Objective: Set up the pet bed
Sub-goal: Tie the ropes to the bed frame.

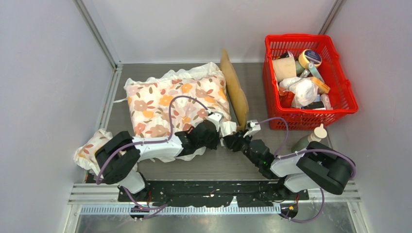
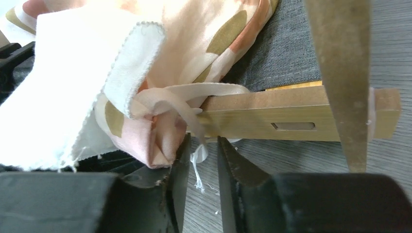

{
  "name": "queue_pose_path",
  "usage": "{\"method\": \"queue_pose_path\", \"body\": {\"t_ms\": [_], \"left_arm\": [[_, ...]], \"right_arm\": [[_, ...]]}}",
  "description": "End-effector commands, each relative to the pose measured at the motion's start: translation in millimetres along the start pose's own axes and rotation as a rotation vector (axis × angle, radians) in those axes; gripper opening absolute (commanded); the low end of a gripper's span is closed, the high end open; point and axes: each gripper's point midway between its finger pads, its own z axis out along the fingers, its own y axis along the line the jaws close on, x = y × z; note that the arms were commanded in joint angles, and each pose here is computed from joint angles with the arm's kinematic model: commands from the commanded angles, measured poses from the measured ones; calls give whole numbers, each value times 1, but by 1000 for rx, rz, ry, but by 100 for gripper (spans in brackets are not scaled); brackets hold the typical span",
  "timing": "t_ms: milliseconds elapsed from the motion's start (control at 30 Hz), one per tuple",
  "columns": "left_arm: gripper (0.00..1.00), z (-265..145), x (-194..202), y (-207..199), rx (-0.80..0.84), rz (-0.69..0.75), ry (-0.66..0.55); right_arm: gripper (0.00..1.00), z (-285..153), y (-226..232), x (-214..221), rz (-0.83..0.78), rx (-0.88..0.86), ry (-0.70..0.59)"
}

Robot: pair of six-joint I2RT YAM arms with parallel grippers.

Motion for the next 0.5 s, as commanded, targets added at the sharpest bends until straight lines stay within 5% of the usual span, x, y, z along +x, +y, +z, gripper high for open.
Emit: {"method": "queue_pose_path", "body": {"t_ms": [0, 133, 467], "left_arm": [[0, 2, -22, -4, -2, -18, -47], [0, 4, -22, -3, -14, -17, -36], [0, 7, -20, -2, -39, -16, 1]], "right_arm": [[23, 9, 12, -14, -3, -41, -48], [6, 3, 15, -14, 12, -67, -49], [5, -5, 23, -18, -6, -117, -53]]}}
